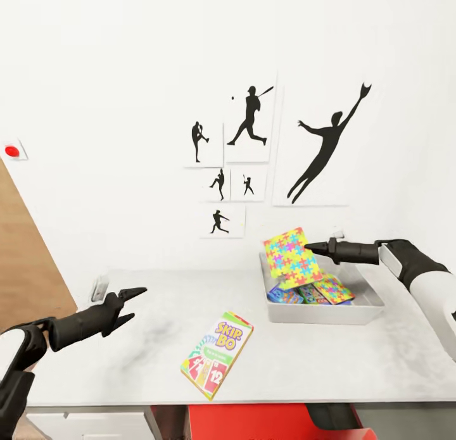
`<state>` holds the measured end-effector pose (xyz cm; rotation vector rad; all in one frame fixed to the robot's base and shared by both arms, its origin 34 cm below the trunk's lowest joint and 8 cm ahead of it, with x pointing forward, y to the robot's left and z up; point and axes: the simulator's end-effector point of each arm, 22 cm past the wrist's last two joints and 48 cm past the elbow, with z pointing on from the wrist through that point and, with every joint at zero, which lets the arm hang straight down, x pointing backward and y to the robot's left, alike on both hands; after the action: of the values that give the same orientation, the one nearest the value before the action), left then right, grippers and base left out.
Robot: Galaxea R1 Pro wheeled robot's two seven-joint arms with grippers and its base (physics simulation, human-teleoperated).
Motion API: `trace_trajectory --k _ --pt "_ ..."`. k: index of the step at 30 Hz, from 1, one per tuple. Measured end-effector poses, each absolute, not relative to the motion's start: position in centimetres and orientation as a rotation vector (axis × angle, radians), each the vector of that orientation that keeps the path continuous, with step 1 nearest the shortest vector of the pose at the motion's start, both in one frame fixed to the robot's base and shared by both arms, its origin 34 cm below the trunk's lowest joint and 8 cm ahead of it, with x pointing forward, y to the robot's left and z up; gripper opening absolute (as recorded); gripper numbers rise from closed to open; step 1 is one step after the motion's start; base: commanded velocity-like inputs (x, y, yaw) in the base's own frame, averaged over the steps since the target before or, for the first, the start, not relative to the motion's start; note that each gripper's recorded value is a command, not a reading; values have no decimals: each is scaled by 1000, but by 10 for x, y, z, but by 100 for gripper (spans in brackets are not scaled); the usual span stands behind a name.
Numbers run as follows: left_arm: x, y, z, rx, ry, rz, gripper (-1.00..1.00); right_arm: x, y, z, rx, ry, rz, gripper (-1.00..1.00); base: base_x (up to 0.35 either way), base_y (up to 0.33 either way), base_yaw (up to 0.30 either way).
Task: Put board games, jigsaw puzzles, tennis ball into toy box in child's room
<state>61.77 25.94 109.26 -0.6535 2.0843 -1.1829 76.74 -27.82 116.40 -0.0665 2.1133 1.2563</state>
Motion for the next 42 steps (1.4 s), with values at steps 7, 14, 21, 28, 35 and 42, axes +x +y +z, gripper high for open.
trace_trajectory --k 7,14,21,28,35,42 --pt "636 239 1125 -593 2052 -1263 100 782 -313 1146 25 2167 1103 -100 0 0 0" --pt "648 236 1142 -572 2018 -1290 100 802 -329 1152 133 2107 1066 -100 0 0 0" --pt "653 228 1149 -547 2012 -1328 100 799 -315 1173 81 2015 1194 -100 0 0 0" --pt "660 223 1155 -523 2008 -1337 100 795 -304 1181 42 1979 1276 -100 0 0 0" --pt "664 218 1156 -508 2014 -1341 100 795 -306 1178 41 1977 1289 -100 0 0 0" --pt "666 218 1151 -514 2019 -1342 100 798 -301 1164 55 2006 1291 -100 0 0 0"
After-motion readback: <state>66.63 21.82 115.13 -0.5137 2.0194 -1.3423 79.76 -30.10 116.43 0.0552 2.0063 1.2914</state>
